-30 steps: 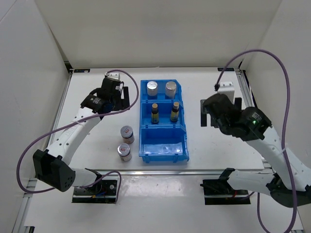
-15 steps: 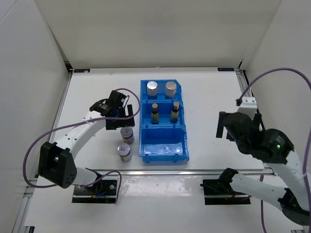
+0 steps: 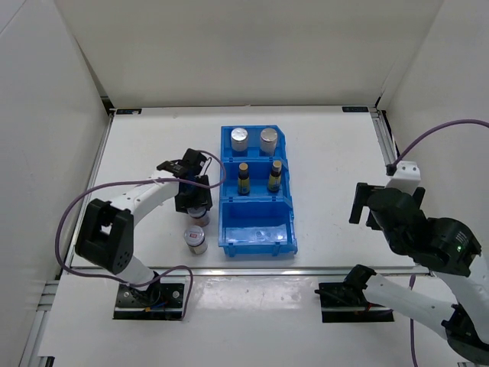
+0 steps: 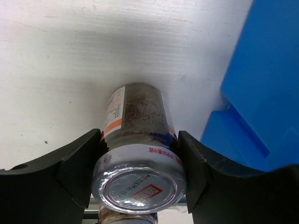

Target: Organize the condiment bottles

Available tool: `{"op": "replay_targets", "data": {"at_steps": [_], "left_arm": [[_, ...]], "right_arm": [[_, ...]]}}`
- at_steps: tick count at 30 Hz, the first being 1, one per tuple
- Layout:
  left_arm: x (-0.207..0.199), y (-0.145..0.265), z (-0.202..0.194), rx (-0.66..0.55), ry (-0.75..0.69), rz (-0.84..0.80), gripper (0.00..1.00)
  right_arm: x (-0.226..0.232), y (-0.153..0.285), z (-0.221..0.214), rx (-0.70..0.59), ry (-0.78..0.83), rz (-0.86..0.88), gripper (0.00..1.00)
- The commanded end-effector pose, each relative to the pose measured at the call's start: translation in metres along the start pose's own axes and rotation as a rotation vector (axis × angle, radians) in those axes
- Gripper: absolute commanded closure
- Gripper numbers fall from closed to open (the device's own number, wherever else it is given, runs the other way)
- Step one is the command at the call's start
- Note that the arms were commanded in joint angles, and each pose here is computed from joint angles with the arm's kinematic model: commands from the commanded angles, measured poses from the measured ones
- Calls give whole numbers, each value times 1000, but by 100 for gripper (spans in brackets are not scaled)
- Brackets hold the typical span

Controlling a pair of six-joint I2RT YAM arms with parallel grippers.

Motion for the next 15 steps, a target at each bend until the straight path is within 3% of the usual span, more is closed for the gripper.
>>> {"op": "replay_targets", "data": {"at_steps": [1, 4, 5, 8, 12, 15], "left_arm": [[-4, 37, 28, -137, 14, -21, 63], [-4, 74, 45, -234, 27, -30, 71], [2, 87, 48, -251, 19, -7, 80], [-5, 144, 70, -396, 22, -64, 89], [-39, 213, 82, -533, -31, -189, 89], [-85, 232, 70, -539, -127, -291, 89]], "right_arm": [[-4, -3, -5, 27, 56, -37, 1], [-4, -3, -5, 27, 56, -37, 1], [-6, -1, -5, 21, 50, -33, 1], [-9, 2, -5, 8, 32, -23, 1], [-13, 5, -5, -6, 16, -13, 0], [-14, 6, -5, -11, 10, -9, 0]]}}
Point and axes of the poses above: each gripper's point midway between its finger pads, its own y axis back along the fingers, its own x axis along the line the jaws close on, z = x × y, the point moved 2 cm from there along y, back along the fingers, and after that the axes turned 4 degrees about -y, right-handed, at the moved point
